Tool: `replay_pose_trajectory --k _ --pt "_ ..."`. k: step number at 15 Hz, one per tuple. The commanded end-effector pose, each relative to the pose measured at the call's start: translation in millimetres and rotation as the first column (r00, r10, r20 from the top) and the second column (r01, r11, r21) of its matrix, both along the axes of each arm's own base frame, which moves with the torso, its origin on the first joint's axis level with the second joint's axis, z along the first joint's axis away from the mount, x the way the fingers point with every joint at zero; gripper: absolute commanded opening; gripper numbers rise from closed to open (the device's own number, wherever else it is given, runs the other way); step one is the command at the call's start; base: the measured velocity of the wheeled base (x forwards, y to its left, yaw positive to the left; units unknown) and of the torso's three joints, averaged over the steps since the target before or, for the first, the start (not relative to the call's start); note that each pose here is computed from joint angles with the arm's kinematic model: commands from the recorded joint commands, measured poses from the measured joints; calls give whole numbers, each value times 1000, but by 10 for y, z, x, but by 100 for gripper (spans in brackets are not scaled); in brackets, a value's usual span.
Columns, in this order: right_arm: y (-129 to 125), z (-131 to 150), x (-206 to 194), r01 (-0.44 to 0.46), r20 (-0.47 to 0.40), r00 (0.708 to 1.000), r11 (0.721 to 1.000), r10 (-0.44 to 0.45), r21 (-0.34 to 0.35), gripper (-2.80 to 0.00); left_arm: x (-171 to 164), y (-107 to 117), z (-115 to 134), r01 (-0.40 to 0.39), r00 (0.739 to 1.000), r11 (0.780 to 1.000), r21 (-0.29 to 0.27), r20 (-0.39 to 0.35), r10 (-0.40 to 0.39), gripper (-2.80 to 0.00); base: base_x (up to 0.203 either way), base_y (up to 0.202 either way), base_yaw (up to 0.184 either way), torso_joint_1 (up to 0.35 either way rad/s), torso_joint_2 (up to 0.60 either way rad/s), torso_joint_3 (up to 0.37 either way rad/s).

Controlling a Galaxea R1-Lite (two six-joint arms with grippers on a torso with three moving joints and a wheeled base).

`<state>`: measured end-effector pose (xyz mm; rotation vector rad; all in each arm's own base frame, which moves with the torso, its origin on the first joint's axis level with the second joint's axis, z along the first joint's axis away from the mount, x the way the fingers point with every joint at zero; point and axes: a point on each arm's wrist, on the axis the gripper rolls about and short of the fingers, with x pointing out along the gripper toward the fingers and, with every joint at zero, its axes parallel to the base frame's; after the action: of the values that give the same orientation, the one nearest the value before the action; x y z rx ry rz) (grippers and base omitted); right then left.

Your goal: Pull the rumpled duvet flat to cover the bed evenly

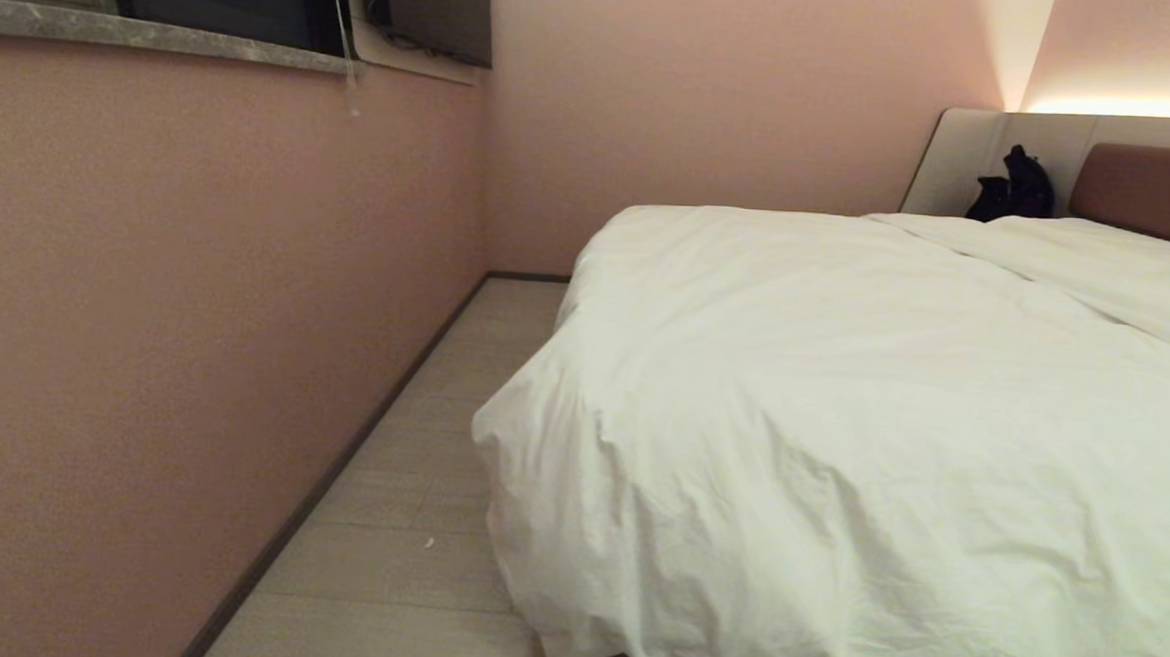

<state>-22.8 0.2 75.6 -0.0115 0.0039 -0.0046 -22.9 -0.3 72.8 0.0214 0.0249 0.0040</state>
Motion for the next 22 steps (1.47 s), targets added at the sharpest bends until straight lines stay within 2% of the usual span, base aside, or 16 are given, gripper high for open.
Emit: replay_pose_trajectory --k 1,4,14,22 --pt "0 -2 0 0 -1 1000 1000 0 -1 -280 1 0 0 0 1000 1000 0 -1 0 -280 0 200 -2 2 2 2" --pt "0 -2 0 0 -1 1000 1000 0 -1 -280 1 0 0 0 1000 1000 0 -1 0 -280 0 120 0 3 1 1" --pt "0 -2 0 0 -1 1000 1000 0 -1 -280 1 0 0 0 1000 1000 -5 -1 0 -280 0 0 0 0 0 0" --pt "0 -2 0 0 -1 1000 1000 0 -1 -280 1 0 0 0 1000 1000 -5 -1 0 -280 -172 0 2 1 3 3"
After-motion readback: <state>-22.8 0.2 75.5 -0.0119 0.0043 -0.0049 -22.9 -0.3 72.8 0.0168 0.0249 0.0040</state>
